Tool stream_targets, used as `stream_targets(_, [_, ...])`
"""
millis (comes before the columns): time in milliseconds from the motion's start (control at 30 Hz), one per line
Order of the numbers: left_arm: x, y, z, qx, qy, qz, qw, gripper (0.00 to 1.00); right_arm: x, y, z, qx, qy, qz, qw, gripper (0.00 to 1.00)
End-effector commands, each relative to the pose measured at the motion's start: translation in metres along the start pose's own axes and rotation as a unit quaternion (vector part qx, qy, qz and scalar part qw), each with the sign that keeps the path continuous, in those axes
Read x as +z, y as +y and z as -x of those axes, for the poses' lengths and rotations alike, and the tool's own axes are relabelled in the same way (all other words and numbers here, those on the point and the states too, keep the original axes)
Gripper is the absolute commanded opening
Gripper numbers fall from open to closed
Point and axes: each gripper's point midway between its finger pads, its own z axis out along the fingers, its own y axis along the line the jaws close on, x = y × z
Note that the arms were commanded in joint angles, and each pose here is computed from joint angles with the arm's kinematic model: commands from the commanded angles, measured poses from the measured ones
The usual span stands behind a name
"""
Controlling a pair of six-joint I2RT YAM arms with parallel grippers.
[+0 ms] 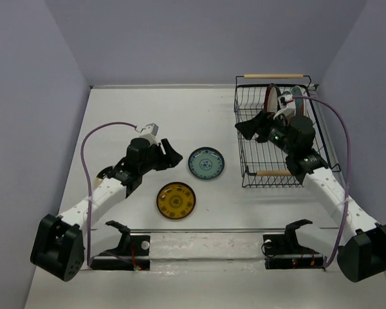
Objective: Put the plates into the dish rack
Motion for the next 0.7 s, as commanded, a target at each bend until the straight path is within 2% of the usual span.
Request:
stream_targets(0, [0.040, -0.007, 0.007, 0.003, -0.021, 0.017, 1.000, 0.64, -0.008, 0.067, 0.002, -0.016, -0.012, 0.135, 0.991, 0.77])
stream_targets(100, [0.066, -0.002, -0.008, 0.010, 0.009, 0.031, 0.999, 0.63, -0.011, 0.070, -0.004, -0.018, -0.008, 0.142, 0.990, 0.77])
stream_targets(333, [0.113, 0.021, -0.031, 0.029, 0.062, 0.058, 0.996, 0.50, -0.026, 0.075, -0.013, -0.029, 0.001, 0.152, 0.988, 0.77])
stream_targets(400, [0.123, 0.026, -0.038, 0.030, 0.073, 0.063, 0.995, 0.44, -0.027, 0.073, -0.017, -0.031, 0.009, 0.150, 0.988, 0.76])
stream_targets(467, [0.130, 0.032, -0.042, 0.030, 0.079, 0.069, 0.994, 0.42, -0.026, 0.070, -0.022, -0.029, 0.016, 0.144, 0.989, 0.76])
stream_targets(533, [0.138, 0.038, -0.052, 0.030, 0.093, 0.071, 0.993, 0.28, -0.026, 0.069, -0.024, -0.026, 0.021, 0.145, 0.989, 0.76])
stream_targets(567, [0.140, 0.039, -0.055, 0.028, 0.092, 0.066, 0.993, 0.14, -0.026, 0.068, -0.026, -0.025, 0.023, 0.144, 0.989, 0.76])
stream_targets(633, [0.140, 0.035, -0.055, 0.024, 0.087, 0.054, 0.994, 0.06, -0.025, 0.067, -0.027, -0.023, 0.026, 0.143, 0.989, 0.76])
stream_targets(667, [0.140, 0.032, -0.051, 0.022, 0.077, 0.047, 0.996, 0.06, -0.025, 0.067, -0.027, -0.024, 0.026, 0.142, 0.989, 0.76])
